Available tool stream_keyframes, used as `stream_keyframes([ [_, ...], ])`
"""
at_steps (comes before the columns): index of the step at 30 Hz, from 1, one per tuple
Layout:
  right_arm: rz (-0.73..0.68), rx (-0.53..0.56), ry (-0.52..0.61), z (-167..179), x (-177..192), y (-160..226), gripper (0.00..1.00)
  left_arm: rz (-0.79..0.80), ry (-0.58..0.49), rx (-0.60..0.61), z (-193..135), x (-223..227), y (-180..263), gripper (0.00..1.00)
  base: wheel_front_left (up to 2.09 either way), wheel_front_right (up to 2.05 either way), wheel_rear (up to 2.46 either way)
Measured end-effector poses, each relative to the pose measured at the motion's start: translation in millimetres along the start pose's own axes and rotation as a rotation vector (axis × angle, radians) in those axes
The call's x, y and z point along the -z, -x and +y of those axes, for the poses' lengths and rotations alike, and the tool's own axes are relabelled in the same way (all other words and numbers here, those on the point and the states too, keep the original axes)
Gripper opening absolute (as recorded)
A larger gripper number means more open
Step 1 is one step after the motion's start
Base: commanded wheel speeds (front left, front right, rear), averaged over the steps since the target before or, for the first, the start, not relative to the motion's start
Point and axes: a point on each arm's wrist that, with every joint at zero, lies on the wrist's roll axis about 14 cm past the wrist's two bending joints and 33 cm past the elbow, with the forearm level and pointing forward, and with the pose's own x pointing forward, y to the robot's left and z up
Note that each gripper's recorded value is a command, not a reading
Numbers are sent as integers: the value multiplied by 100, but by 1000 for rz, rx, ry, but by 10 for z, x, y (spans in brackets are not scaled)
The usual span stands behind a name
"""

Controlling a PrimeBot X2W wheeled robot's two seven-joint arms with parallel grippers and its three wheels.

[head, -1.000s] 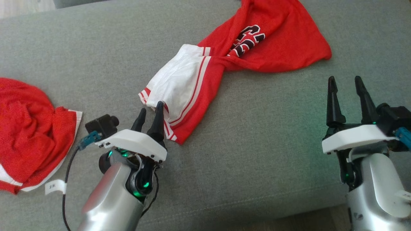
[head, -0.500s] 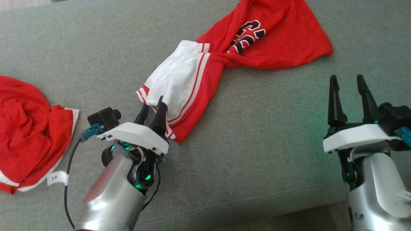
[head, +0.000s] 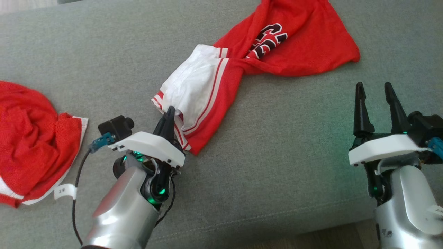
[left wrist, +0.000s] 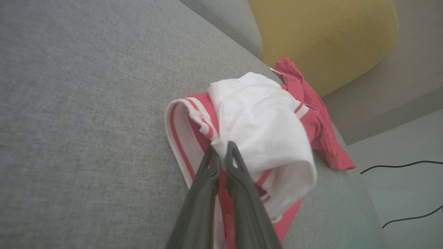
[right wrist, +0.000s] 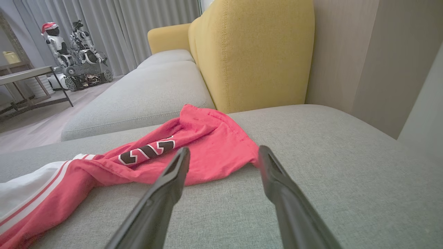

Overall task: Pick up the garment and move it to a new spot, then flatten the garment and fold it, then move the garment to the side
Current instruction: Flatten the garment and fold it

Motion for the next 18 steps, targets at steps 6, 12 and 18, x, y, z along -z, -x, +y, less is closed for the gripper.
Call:
stream_keyframes([
  [6,-8,-14,-5,54,-44,-12,100,-43,-37,-9,23,-140,57,0,0,0,0],
  [12,-20,-37,-11,142,-95,-27,100,-121,-143,-36,164,-468,148,0,0,0,0],
  [18,-25,-57,-13,217,-114,-39,100,-219,-332,-22,186,-936,183,0,0,0,0],
])
